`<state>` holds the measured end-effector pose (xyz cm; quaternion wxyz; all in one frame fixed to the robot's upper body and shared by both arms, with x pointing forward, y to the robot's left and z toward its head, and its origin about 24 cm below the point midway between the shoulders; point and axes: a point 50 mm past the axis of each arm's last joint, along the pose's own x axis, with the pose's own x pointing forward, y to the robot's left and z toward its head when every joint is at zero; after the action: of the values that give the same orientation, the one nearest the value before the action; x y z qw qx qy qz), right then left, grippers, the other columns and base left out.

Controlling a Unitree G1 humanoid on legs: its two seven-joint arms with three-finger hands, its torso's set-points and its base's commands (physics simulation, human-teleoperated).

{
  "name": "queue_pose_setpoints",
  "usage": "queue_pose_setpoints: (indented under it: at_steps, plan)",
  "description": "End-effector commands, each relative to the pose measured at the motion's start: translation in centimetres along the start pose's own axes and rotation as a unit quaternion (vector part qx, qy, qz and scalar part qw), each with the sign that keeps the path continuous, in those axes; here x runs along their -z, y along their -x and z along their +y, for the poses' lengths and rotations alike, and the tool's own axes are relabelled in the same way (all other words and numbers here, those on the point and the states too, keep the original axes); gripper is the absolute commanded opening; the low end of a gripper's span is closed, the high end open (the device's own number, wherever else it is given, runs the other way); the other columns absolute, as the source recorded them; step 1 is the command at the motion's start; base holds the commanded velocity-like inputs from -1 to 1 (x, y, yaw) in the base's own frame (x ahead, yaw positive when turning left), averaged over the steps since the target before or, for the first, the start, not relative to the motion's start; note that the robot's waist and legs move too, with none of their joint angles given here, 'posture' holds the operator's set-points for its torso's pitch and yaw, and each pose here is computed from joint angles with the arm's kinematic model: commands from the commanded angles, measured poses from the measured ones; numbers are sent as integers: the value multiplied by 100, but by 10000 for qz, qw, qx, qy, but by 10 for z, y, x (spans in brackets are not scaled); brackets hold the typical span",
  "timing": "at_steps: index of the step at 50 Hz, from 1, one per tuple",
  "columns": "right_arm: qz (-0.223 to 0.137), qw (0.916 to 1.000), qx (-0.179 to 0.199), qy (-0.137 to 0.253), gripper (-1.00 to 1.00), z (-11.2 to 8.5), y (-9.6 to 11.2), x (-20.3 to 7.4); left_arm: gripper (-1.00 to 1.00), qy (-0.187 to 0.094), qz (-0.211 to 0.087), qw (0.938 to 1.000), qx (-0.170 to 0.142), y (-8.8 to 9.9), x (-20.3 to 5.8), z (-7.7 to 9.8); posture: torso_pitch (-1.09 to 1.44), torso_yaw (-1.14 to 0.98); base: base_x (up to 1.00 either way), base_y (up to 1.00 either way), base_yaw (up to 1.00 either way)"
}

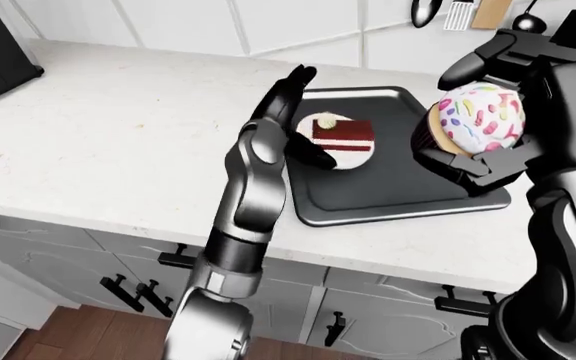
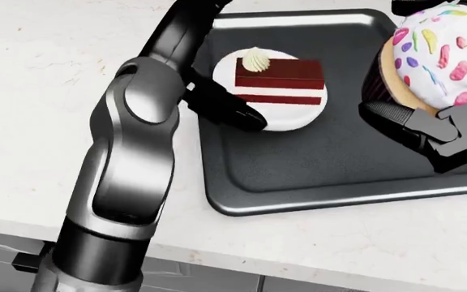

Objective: Pick up the bowl with cake and place it on the tray. Pick up the cupcake and place it on the tray.

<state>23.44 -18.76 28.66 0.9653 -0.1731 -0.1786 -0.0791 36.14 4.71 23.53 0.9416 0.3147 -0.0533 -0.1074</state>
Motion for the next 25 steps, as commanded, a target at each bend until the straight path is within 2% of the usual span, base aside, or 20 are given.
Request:
queue_pose_setpoints:
  at_steps: [1,6,11,16,25]
  plan:
    - [-394,9990,182,65,-100,-5,1,-14,75,-43,-433,9988,-232,8,-22,14,0,0,0,0,0]
    - [-389,9990,140,165,-100,-5,-5,-19,80,196,-556,9973,-437,29,-22,32,0,0,0,0,0]
    - [-304,9993,85,201,-100,-5,-15,-18,87,347,-606,9958,-599,51,-14,43,0,0,0,0,0]
    - [-135,9995,66,293,-100,-7,-26,-11,97,459,-640,9943,-724,70,-5,48,0,0,0,0,0]
    - [213,9990,73,386,-100,-12,-37,7,100,513,-689,9929,-825,94,0,49,0,0,0,0,0]
